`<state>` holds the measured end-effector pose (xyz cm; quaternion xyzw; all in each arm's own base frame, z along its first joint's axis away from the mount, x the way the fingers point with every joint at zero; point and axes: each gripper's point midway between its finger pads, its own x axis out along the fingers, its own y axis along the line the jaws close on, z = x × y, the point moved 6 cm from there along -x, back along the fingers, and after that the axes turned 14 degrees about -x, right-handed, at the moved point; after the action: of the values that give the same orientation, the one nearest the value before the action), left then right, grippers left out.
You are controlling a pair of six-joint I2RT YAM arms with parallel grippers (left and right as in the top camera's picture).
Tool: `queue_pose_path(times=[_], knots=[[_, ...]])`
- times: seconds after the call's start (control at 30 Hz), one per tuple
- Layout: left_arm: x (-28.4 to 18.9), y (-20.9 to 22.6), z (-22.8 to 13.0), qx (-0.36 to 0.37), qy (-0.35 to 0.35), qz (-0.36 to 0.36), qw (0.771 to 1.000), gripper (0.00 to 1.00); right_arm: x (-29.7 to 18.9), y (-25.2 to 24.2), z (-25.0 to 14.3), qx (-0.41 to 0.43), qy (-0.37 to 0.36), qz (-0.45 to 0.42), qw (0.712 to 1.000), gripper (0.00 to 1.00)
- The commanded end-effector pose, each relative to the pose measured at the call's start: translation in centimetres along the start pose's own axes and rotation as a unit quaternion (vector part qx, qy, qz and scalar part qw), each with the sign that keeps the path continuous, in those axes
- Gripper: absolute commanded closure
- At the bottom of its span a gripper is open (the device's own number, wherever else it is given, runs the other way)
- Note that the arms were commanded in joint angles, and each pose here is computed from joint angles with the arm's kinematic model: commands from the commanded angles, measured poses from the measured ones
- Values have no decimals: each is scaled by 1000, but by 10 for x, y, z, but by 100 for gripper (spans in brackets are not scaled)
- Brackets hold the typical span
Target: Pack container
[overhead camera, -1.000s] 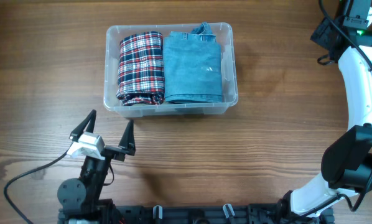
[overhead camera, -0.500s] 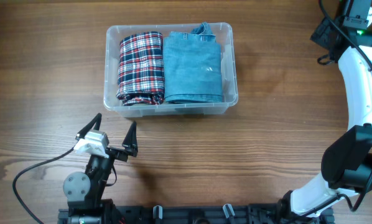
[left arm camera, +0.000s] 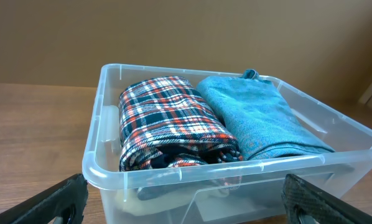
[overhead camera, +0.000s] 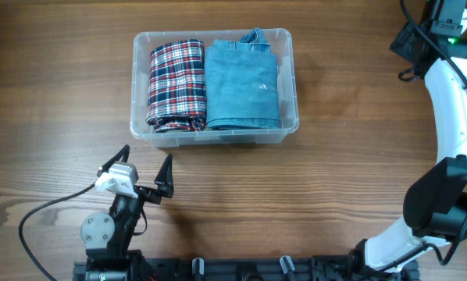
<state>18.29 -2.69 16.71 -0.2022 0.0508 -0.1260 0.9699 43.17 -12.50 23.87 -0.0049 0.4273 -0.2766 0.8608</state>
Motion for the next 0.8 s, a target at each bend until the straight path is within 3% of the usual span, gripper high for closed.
queue_pose_path(times=[0.0, 0.57, 0.77], knots=[[0, 3, 0, 5, -3, 8, 1000, 0, 7, 2, -4, -2, 9, 2, 1000, 0], [0, 3, 0, 5, -3, 8, 1000, 0, 4, 2, -3, -1, 7, 4, 1000, 0], [0, 3, 0, 6, -3, 8, 1000, 0, -70, -2, 21, 12, -77, 30, 997, 0]])
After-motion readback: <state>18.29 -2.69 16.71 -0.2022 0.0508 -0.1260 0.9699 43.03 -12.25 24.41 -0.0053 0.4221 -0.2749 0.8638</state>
